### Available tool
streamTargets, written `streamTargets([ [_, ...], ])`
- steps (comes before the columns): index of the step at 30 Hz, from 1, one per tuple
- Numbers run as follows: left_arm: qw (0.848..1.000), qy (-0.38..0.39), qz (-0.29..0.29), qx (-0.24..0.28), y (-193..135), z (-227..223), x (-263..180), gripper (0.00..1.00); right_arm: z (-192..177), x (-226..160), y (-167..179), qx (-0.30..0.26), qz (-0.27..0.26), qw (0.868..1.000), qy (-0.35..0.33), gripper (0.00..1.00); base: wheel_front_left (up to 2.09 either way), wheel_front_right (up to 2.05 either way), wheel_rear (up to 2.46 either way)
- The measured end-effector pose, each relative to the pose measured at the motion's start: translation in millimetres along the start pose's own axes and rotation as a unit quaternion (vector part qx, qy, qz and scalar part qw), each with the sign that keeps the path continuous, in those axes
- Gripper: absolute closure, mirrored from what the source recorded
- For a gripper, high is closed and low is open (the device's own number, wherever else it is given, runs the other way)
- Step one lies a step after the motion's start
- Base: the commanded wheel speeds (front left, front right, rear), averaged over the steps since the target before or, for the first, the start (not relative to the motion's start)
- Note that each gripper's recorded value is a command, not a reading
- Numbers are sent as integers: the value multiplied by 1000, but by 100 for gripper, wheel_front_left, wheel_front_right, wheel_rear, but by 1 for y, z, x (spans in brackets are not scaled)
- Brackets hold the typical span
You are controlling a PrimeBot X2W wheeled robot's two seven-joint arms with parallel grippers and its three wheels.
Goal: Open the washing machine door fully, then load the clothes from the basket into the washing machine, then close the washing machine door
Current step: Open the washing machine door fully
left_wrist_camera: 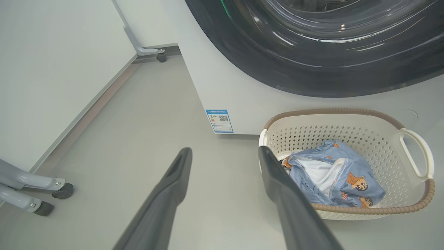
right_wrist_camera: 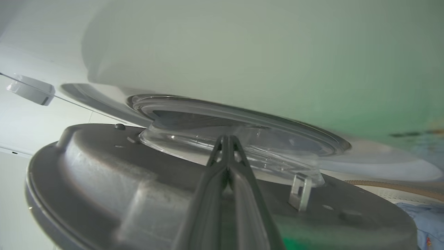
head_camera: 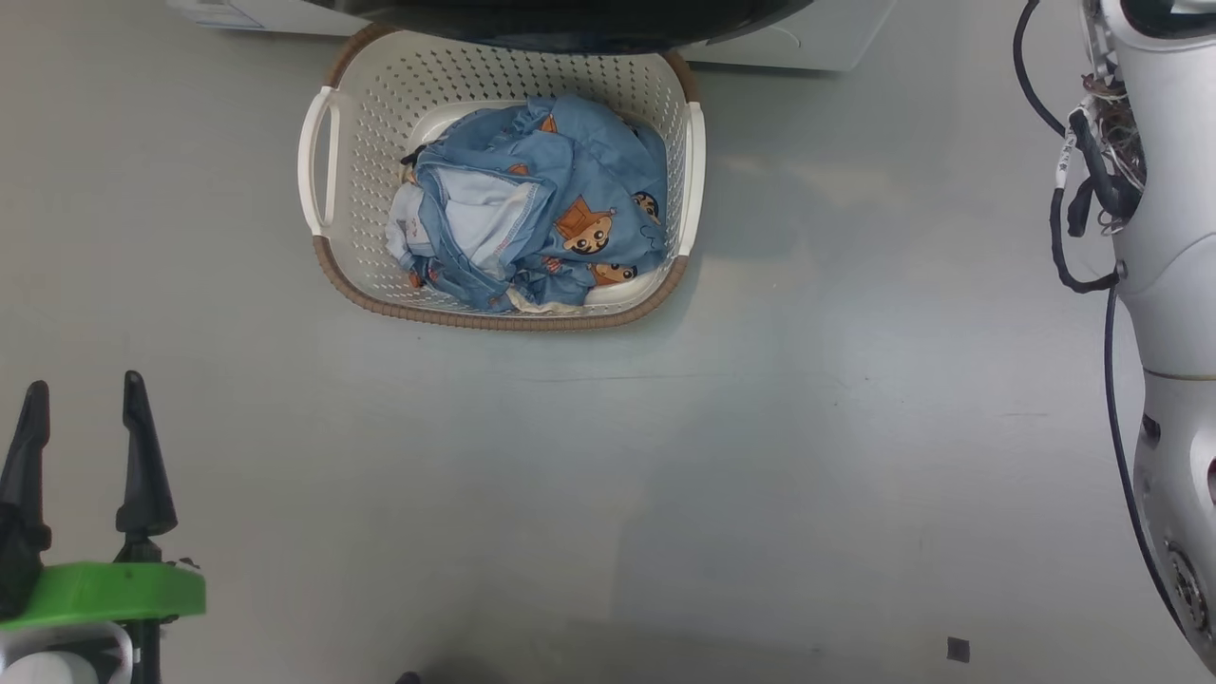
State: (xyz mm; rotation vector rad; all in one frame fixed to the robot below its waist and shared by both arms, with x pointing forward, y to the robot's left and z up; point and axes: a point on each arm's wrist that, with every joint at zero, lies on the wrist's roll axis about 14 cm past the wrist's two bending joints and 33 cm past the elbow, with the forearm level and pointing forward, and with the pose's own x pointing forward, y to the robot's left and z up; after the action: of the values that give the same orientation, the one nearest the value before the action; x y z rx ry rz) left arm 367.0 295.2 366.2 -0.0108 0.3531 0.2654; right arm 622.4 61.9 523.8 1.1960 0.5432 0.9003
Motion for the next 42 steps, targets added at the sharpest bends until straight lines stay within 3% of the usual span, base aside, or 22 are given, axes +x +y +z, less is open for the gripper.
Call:
streamTargets([
  [9, 1000, -15, -9, -7, -6, 9, 3, 0, -23, -9, 4, -6, -12, 999, 40, 100, 0, 0, 0],
  [19, 999, -41, -23, -22, -17, 25, 4, 0, -81, -28, 14, 11, -19, 992, 122, 100, 0, 0, 0],
  [35, 994, -75, -46, -58, -38, 47, -14, 0, -181, -55, 59, 50, 15, 969, 240, 100, 0, 0, 0],
  [42, 994, -79, -44, -66, -37, 50, -29, 0, -232, -57, 91, 91, 64, 949, 296, 100, 0, 0, 0],
])
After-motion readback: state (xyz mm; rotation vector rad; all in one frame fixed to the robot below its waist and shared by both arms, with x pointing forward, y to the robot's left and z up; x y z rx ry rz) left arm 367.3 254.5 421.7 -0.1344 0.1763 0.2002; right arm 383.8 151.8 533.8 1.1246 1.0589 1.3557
